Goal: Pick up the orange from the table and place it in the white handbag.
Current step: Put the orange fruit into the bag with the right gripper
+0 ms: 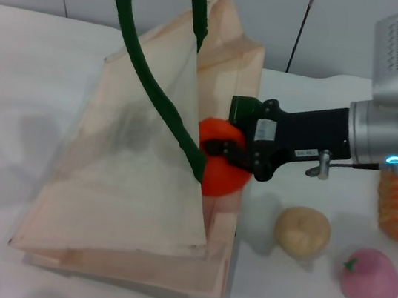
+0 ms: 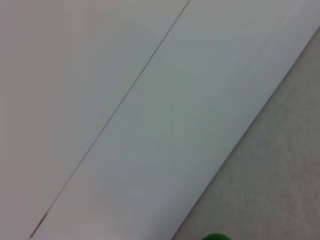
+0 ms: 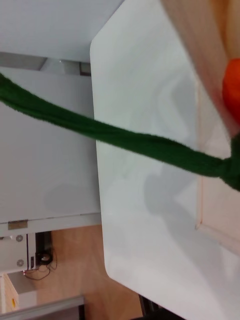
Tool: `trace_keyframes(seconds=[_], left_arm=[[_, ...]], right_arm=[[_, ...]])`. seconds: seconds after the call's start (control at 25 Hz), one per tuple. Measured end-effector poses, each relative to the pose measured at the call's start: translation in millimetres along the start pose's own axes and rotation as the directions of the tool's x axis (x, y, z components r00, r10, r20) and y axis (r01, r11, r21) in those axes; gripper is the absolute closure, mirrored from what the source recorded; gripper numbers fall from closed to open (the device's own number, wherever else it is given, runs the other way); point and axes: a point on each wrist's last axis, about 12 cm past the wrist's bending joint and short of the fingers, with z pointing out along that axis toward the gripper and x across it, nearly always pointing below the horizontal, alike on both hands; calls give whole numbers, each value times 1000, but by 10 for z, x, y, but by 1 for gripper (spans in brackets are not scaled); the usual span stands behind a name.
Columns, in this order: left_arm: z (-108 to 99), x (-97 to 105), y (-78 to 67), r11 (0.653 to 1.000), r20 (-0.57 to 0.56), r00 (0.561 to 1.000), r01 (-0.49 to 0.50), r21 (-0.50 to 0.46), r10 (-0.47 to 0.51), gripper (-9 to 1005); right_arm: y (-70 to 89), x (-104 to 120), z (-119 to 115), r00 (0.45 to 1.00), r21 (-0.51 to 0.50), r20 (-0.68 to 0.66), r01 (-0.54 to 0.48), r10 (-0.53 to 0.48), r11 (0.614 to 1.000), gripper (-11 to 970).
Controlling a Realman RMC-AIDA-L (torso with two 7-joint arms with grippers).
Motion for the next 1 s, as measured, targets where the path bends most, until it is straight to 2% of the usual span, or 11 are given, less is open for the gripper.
trace_keyframes(seconds=[0.56, 1.0], left_arm=[[58, -51, -22, 1000, 0, 1000, -7, 15, 7, 860], [94, -46, -20, 999, -2, 1000, 1, 32, -1, 860]], right_arm=[[58, -169, 318, 998, -53, -19, 60, -61, 997, 884], [105, -336, 476, 996, -92, 6, 95, -95, 991, 887]])
